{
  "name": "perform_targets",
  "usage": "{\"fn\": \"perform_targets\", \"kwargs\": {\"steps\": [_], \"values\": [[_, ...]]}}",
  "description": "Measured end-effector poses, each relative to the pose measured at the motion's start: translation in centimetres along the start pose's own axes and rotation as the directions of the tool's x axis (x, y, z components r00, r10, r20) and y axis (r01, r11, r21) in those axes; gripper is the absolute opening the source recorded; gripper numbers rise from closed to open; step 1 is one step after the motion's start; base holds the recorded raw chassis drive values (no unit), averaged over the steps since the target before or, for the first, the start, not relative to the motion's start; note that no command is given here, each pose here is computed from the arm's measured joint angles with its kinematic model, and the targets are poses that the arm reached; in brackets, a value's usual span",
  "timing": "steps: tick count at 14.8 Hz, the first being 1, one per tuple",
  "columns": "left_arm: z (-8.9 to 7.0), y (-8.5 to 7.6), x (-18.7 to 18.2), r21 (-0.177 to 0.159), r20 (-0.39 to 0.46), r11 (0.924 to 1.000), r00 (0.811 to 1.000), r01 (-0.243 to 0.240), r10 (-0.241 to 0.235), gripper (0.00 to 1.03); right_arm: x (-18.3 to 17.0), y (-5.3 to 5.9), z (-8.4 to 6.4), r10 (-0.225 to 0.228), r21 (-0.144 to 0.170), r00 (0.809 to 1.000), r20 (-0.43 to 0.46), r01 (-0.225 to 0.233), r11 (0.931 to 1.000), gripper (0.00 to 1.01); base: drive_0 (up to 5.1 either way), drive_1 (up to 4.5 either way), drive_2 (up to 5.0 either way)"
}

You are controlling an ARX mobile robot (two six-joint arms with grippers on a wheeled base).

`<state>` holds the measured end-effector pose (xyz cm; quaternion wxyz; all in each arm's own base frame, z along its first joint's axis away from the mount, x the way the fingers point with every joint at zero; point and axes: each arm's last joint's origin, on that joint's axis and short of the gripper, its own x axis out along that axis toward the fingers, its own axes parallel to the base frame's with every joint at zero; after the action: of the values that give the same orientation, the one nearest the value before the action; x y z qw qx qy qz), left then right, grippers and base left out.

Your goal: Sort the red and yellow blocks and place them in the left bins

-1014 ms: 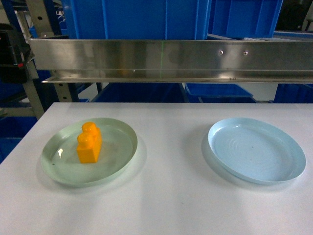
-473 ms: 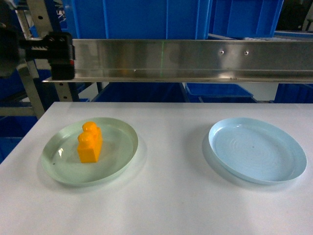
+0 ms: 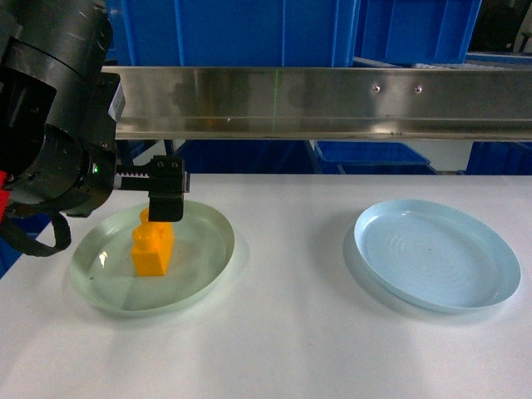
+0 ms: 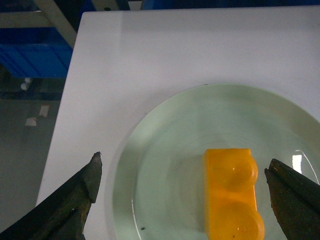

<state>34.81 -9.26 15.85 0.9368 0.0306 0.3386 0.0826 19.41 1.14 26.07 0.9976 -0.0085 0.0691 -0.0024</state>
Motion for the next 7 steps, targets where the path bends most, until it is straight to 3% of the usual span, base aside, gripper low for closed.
{"fn": "perform_targets", "kwargs": {"steps": [3,7], "values": [[-0.2,-0.3,0.9,-0.018,0.0,0.9995,1.0,0.028,-0.028,0.98,0.0,0.0,0.0,0.0,0.0,1.0,0.0,0.0,1.0,0.3,0.0,0.0,0.0],[0.5,-1.5,0.5,-0.028,0.045,0.9932,0.993,0.112,-0.111,0.98,0.0,0.0,0.0,0.0,0.0,1.0,0.0,0.0,1.0,0.3,0.0,0.0,0.0]]}}
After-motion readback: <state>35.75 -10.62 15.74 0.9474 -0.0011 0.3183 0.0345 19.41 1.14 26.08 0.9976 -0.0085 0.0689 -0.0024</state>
